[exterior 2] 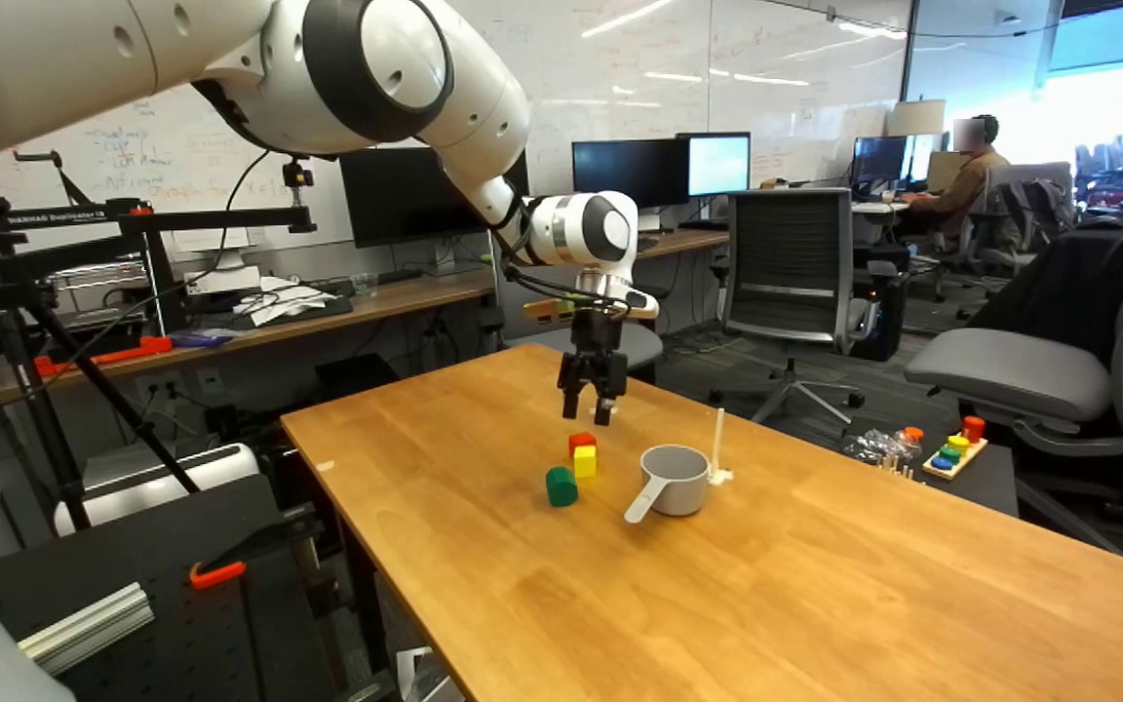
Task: Put all the blocks in the cup
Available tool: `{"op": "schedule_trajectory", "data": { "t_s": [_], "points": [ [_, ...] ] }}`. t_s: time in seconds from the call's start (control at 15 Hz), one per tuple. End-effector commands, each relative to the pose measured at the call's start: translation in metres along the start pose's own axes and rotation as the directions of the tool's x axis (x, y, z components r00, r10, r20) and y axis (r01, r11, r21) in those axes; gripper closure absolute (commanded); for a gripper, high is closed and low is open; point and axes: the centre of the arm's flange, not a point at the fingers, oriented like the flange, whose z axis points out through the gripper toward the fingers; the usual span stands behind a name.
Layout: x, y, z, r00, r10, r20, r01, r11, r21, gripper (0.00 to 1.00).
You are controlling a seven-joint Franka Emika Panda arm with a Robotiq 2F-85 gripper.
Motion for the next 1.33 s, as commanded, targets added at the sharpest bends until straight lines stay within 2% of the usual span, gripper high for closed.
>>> {"op": "schedule_trajectory", "data": {
  "t_s": [0.0,0.33,1.0,1.07,1.13,1.27],
  "points": [
    [0.000,0.014,0.000,1.000,0.015,0.002,-0.015,1.000,0.020,0.00],
    [0.020,0.016,0.007,1.000,0.003,0.005,-0.003,0.999,0.051,0.00],
    [0.026,-0.011,0.038,0.998,-0.018,0.055,0.014,0.997,0.072,0.00],
    [0.026,-0.010,0.037,0.999,-0.019,0.047,0.015,0.997,0.073,0.25],
    [0.027,-0.009,0.037,0.999,-0.014,0.048,0.010,0.997,0.076,0.26],
    [0.028,-0.008,0.034,0.999,-0.008,0.046,0.005,0.997,0.079,0.41]
  ]
}}
